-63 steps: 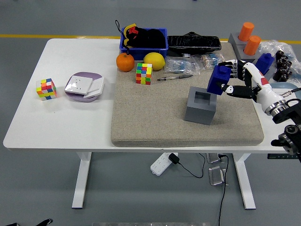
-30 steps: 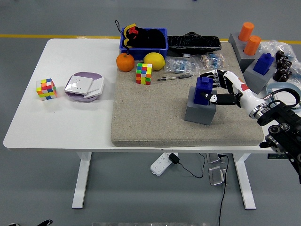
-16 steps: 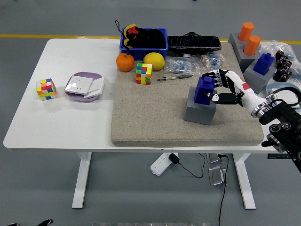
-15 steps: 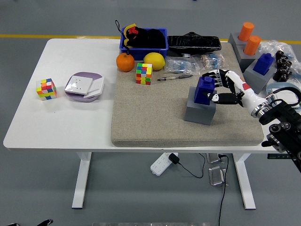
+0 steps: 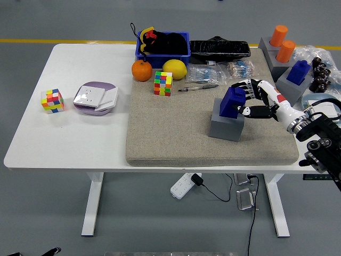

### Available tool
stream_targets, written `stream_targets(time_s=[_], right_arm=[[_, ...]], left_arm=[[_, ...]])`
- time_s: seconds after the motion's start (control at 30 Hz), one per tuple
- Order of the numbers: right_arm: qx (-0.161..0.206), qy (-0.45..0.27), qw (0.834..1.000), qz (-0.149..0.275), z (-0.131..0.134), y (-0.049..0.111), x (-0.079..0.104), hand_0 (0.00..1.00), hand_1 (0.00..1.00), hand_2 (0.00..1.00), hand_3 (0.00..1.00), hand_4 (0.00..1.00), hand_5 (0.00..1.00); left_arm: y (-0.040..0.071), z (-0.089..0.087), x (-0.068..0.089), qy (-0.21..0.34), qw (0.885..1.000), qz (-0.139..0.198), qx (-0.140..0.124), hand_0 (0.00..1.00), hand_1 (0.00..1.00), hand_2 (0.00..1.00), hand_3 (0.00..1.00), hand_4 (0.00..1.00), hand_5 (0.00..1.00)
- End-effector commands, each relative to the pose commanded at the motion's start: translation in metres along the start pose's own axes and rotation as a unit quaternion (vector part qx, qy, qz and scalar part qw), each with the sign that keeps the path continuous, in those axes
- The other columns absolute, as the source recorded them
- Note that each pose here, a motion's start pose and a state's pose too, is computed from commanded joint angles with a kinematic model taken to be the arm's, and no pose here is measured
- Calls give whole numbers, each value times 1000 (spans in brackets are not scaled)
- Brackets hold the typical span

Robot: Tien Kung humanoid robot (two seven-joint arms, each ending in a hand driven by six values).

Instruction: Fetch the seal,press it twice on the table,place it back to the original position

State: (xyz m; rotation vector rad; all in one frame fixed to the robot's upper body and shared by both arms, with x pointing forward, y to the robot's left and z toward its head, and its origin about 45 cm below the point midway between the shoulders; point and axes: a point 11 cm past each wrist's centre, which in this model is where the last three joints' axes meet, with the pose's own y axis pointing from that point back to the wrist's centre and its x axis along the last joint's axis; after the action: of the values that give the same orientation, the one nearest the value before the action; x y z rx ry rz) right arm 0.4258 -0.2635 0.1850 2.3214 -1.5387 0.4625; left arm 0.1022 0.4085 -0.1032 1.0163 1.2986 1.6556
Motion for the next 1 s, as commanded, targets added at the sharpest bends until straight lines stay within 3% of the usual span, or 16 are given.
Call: stream_targets(time_s=[1.0], right_arm=[[2, 20, 1000, -8, -2, 0, -1, 541, 384, 372, 371, 576, 2]], left_arm=[[0, 2, -1, 2, 1000, -1, -3, 814, 789, 768, 803, 691, 427]])
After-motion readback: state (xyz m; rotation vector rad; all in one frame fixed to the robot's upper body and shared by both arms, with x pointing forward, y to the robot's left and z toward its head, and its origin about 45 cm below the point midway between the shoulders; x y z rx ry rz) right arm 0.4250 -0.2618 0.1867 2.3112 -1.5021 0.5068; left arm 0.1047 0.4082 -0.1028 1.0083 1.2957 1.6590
